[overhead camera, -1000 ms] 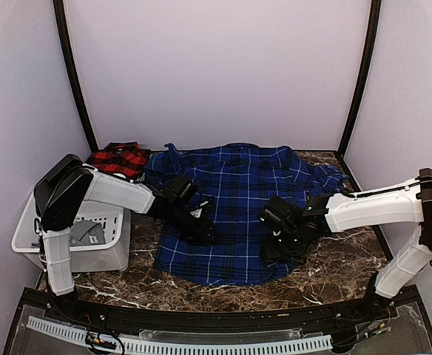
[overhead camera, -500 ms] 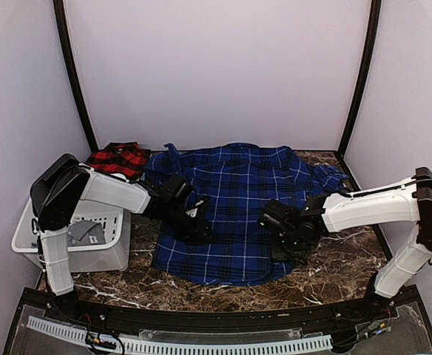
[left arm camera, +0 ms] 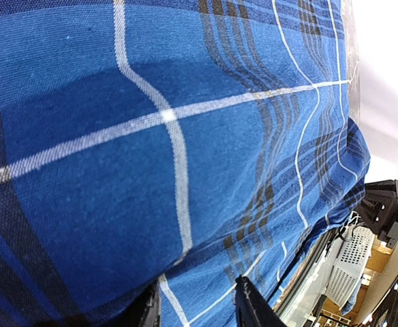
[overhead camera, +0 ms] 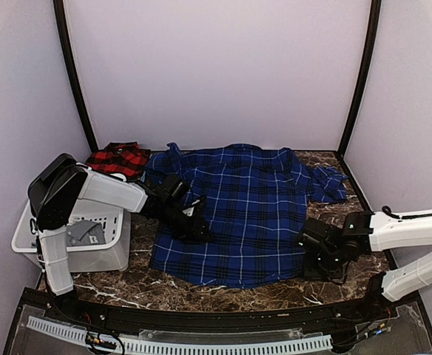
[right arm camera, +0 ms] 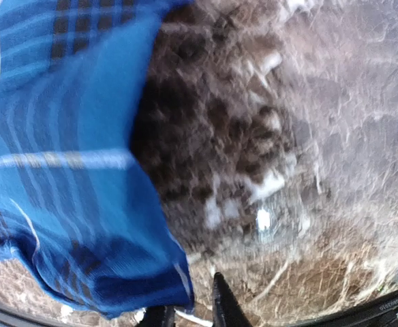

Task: Fold and stack the long sleeve shirts
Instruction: Smooth out the flattened shirt at the center of the board.

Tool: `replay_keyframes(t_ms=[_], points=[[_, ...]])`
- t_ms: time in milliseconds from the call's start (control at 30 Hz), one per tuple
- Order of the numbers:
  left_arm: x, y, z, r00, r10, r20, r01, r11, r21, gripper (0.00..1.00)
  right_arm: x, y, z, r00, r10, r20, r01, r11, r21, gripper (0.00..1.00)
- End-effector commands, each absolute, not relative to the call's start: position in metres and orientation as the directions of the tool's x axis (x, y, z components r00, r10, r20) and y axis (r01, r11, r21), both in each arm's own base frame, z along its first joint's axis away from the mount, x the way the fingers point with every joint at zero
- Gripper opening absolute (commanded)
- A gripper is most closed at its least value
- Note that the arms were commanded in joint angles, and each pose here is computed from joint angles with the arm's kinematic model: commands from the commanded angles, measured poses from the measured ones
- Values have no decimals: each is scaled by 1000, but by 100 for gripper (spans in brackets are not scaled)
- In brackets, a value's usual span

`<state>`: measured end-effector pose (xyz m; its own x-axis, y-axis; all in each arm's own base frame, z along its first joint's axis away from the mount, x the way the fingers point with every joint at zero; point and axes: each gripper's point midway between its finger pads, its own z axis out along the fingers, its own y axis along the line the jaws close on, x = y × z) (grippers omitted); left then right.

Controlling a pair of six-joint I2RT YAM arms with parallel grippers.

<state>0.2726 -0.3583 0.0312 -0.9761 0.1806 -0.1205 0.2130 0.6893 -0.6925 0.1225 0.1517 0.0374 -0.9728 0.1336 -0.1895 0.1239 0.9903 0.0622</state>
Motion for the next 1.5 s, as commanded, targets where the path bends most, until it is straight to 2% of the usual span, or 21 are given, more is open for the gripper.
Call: replay_keyframes(t_ms=[0, 67, 167, 300, 433, 500, 567, 700, 867, 1133, 1300, 1467], points=[[267, -345, 32, -979, 174, -104, 198, 718, -667, 37, 107, 151, 49, -976, 167, -140, 152, 982, 114, 29], [267, -346, 34, -978, 178, -104, 201, 711, -674, 37, 115, 155, 71, -967, 172, -187, 144, 978, 154, 39], [264, -349, 41, -975, 193, -110, 215, 694, -687, 37, 134, 167, 106, -947, 169, -272, 116, 973, 201, 48], [261, -352, 54, -967, 215, -135, 248, 681, -689, 37, 166, 192, 127, -930, 130, -343, 56, 974, 220, 48], [259, -355, 71, -957, 232, -174, 287, 663, -692, 38, 207, 223, 127, -918, 133, -373, 7, 947, 320, 38], [257, -357, 78, -951, 243, -193, 307, 655, -691, 39, 221, 230, 116, -922, 150, -358, 7, 928, 372, 33], [253, -361, 82, -945, 260, -200, 324, 645, -692, 39, 222, 234, 100, -931, 146, -335, 5, 921, 389, 33], [243, -364, 83, -939, 289, -189, 336, 634, -697, 39, 203, 231, 74, -954, 131, -268, 20, 925, 379, 30], [216, -367, 77, -923, 355, -147, 347, 606, -716, 39, 175, 213, 50, -969, 119, -217, 31, 929, 368, 33], [184, -363, 57, -906, 417, -71, 332, 599, -729, 39, 164, 208, 23, -978, 119, -173, 48, 929, 367, 42], [168, -341, 38, -904, 428, 2, 308, 655, -690, 39, 146, 200, 26, -987, 91, -132, 38, 934, 356, 51], [150, -315, 23, -894, 442, 73, 301, 714, -632, 39, 167, 197, 66, -969, 102, -224, 15, 933, 358, 59]])
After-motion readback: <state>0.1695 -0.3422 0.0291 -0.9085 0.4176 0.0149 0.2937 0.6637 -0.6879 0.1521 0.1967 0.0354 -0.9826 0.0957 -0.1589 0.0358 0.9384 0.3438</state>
